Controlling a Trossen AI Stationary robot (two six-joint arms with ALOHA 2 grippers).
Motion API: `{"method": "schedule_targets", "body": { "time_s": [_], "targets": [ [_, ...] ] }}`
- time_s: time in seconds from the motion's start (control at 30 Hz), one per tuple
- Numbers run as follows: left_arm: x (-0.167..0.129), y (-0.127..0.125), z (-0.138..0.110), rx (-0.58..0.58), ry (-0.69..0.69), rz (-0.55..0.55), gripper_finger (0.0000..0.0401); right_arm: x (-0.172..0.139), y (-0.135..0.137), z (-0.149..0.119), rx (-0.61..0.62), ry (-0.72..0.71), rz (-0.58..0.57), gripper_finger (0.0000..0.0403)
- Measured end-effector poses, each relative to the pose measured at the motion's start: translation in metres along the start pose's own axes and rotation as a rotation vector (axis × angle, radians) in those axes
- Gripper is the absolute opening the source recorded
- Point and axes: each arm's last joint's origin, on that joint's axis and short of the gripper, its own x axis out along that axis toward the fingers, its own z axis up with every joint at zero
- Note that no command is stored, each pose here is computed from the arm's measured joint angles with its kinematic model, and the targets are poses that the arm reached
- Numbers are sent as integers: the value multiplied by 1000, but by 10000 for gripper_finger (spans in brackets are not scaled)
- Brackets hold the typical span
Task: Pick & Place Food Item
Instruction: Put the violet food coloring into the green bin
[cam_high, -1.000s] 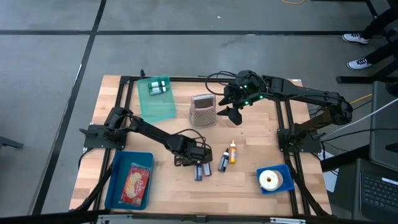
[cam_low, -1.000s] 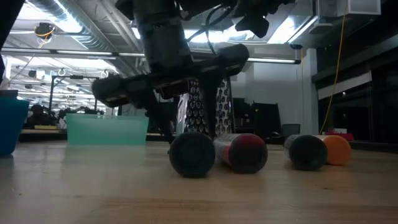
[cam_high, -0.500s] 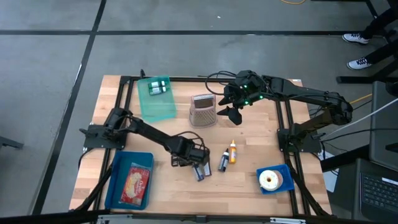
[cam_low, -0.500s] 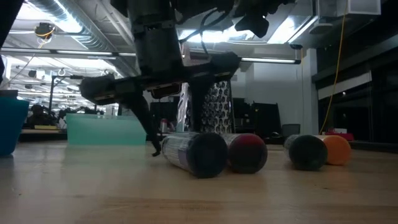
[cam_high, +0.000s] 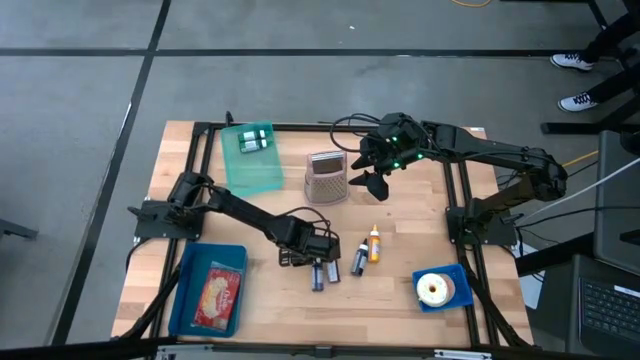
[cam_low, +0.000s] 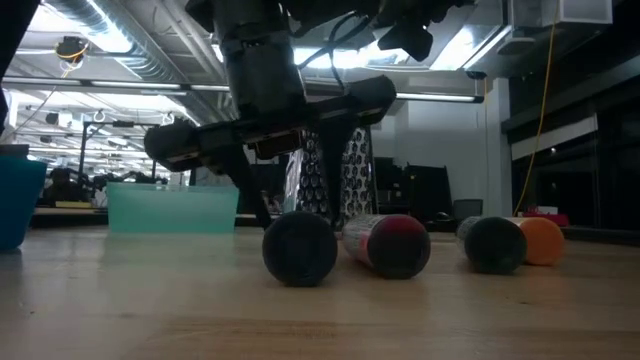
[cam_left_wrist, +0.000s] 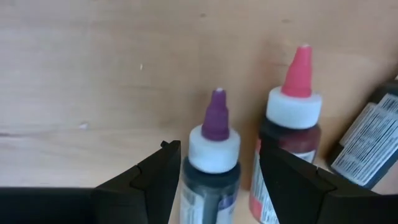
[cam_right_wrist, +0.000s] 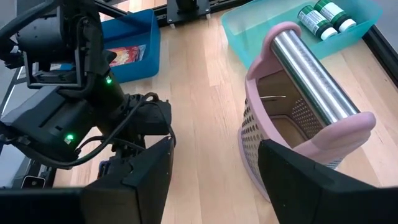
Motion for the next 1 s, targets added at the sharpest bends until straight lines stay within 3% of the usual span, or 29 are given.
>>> {"method": "schedule_targets", "body": {
  "time_s": [0.63, 1.0],
  "targets": [
    [6, 8, -1, -15, -25, -3, 209, 0, 0, 0, 4, -2, -8, 232],
    [6, 8, 0, -8, -27, -1, 131, 0, 0, 0, 4, -3, -8, 232]
  ]
}}
